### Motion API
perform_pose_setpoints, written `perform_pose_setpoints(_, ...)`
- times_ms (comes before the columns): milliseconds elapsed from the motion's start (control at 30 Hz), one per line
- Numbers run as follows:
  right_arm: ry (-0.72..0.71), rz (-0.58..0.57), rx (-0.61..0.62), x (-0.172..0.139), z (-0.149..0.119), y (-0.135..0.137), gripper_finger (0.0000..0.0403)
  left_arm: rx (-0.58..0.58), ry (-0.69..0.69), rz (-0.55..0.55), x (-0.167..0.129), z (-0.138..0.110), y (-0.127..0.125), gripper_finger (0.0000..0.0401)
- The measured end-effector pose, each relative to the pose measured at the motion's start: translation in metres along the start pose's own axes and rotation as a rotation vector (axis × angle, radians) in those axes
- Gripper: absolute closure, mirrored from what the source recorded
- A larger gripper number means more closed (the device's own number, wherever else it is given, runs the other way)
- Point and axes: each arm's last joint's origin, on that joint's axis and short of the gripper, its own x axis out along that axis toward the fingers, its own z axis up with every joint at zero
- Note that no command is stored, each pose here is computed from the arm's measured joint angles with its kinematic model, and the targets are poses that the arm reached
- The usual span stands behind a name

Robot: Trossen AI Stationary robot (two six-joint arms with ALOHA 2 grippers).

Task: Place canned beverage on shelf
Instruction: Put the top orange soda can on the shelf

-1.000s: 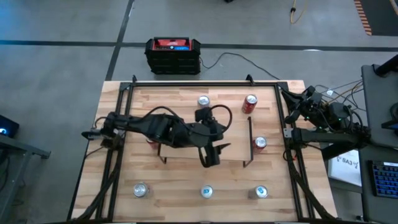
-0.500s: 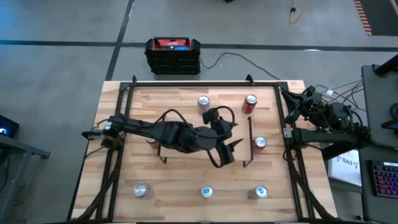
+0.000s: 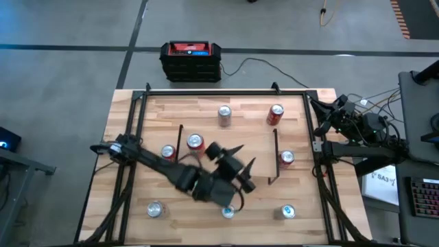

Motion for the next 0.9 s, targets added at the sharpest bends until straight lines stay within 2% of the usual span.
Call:
perform_pose_setpoints(167,0.0,0.001,0.0,0.0,0.0,0.0,0.038,-0.029,-0.099,0.185,-0.03,-0.032,-0.006,0.0161)
perform_pose_setpoints(367,0.0,0.0,0.0,0.0,0.0,0.0,0.038,0.005,-0.113,0.172,-0.046,-0.063,-0.008,0.0162)
perform_pose_setpoints(567,0.0,0.0,0.0,0.0,0.0,0.0,0.038,-0.008,-0.114,0.187,-0.04,-0.066,-0.003,0.0169)
perform_pose_setpoints(733,0.0,0.0,0.0,0.0,0.0,0.0,0.038,0.015,-0.099,0.191,-0.034,-0.038,-0.002,0.017)
perform_pose_setpoints(833,0.0,0.0,0.0,0.0,0.0,0.0,0.038,-0.064,-0.067,0.124,-0.03,-0.03,-0.003,0.017)
perform_pose_setpoints(900,0.0,0.0,0.0,0.0,0.0,0.0,0.038,-0.157,-0.04,0.076,-0.028,-0.037,-0.005,0.017)
